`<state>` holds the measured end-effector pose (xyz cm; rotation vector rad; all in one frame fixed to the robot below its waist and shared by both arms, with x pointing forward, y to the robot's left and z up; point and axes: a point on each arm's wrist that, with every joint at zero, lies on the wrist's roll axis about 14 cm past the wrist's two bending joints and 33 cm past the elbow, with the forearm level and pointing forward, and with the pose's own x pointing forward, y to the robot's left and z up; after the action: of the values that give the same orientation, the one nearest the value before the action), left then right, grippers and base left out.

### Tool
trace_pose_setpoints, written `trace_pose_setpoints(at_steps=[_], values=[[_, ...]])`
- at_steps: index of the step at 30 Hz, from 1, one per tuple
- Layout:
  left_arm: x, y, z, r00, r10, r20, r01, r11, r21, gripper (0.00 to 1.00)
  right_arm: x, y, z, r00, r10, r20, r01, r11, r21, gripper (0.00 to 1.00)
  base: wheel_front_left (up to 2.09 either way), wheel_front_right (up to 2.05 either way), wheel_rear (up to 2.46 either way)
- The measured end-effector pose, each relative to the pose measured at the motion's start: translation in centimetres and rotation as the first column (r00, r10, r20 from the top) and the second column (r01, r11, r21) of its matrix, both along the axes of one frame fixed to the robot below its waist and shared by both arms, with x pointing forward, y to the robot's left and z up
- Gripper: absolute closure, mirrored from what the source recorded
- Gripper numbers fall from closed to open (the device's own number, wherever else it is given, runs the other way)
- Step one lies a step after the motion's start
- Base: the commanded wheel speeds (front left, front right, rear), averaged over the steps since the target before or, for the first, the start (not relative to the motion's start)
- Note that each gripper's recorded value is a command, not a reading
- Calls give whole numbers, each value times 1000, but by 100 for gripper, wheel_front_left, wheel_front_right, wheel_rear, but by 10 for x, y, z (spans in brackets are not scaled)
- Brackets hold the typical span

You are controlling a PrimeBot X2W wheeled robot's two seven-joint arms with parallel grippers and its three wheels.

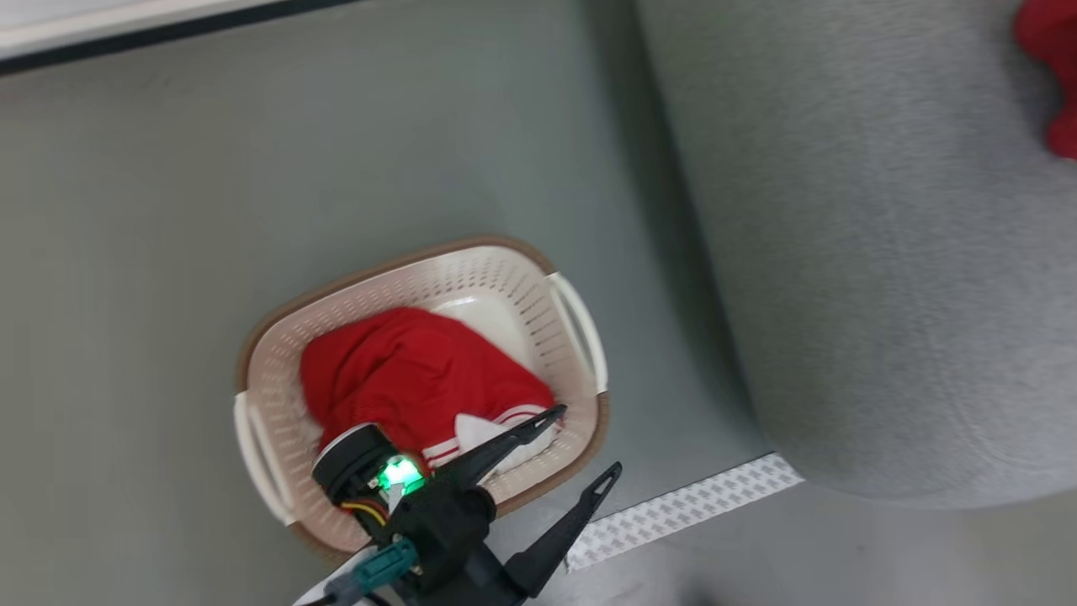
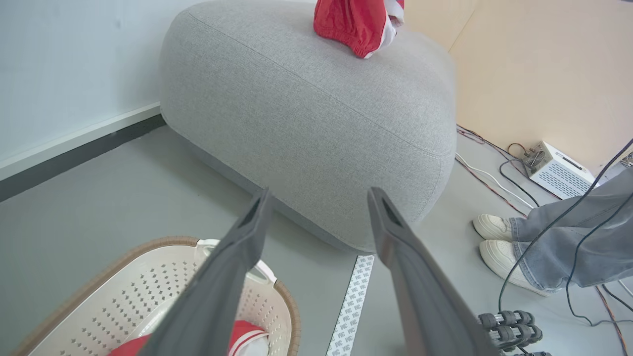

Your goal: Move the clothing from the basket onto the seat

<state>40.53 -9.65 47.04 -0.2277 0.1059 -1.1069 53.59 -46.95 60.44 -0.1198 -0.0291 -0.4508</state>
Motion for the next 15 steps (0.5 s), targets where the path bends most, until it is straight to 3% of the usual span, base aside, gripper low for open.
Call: trace_pose_setpoints(at_steps=[6, 7, 8, 15], values=[[7, 25, -18, 998, 65, -25, -64, 997, 50, 0, -5, -12, -82, 989, -60, -133, 67, 996, 50, 100, 0, 0, 0], [8, 27, -20, 997, 72, -30, -71, 996, 52, 0, -8, -14, -93, 986, -71, -150, 80, 996, 50, 69, 0, 0, 0], [9, 29, -22, 996, 78, -35, -76, 996, 53, 0, -10, -15, -103, 982, -81, -169, 90, 995, 48, 0, 0, 0, 0], [5, 26, -13, 996, 81, -41, -80, 997, 23, 0, -15, 3, -131, 960, -38, -277, 41, 999, 5, 0, 0, 0, 0]])
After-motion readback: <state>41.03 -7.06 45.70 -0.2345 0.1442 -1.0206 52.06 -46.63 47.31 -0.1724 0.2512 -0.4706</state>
